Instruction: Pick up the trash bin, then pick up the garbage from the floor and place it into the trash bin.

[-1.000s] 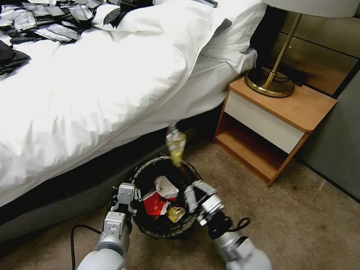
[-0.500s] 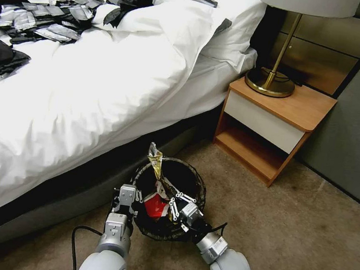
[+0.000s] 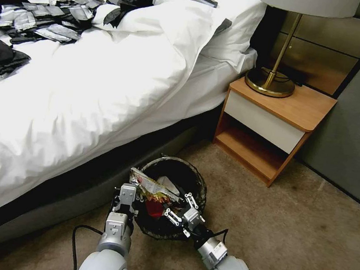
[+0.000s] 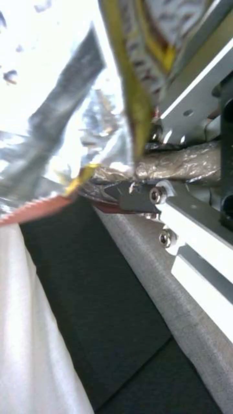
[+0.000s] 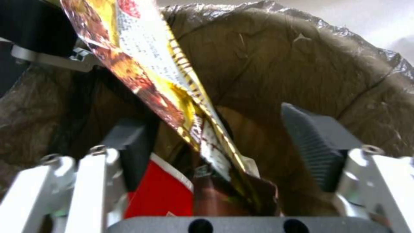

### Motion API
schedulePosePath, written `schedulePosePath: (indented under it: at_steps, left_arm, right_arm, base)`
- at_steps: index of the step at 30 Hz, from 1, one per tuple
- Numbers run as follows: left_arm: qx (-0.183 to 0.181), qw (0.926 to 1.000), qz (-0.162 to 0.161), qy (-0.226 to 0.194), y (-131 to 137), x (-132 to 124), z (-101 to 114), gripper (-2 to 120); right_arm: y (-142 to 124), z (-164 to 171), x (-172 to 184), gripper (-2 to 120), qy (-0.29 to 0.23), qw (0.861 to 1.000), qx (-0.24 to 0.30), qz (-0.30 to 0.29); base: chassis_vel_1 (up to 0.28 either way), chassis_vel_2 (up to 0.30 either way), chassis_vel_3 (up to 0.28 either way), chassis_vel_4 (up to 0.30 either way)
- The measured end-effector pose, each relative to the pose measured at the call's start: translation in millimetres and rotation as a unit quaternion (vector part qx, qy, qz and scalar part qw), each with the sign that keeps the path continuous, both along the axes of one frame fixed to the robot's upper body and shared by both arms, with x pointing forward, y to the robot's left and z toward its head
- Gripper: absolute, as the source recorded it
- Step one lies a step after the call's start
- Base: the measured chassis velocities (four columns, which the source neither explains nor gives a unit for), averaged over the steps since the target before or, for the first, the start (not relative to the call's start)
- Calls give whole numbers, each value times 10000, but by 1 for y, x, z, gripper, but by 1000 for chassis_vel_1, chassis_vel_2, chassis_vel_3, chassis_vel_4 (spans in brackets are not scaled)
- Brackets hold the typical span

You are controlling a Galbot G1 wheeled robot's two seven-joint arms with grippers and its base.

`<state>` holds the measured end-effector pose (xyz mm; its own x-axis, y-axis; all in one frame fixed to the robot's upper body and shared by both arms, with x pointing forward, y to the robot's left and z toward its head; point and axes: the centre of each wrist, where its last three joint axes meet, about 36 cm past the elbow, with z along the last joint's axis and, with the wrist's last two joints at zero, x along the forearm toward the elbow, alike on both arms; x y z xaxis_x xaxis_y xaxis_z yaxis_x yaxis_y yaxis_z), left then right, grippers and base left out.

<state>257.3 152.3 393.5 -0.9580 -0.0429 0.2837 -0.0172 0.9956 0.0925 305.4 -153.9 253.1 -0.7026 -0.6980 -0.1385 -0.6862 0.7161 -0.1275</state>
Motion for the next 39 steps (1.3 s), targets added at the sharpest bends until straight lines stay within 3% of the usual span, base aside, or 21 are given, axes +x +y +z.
schedulePosePath:
  at_steps: [5,9,28,34,39]
  left_arm:
    - [-7,10000,1,-9,0,1,0,0]
    - [-6,10000,1,-10,0,1,0,0]
    - [31,10000,5,-9,2,1,1,0]
    - [30,10000,8,-1,2,1,0,0]
    - [60,10000,51,-9,6,2,0,0]
  right_arm:
    - [-1,1,-2,92,-33,10000,2,-2]
    - [-1,3,-3,100,-96,10000,27,8]
    - [-20,56,4,100,-1087,9939,153,-90]
    - [-27,81,6,100,-1366,9893,373,-340]
    - [-35,118,-3,100,-1744,9748,797,-1139]
  base:
    - [0,0,0,0]
    - [0,0,0,0]
    - [0,0,0,0]
    - [0,0,0,0]
    - [0,0,0,0]
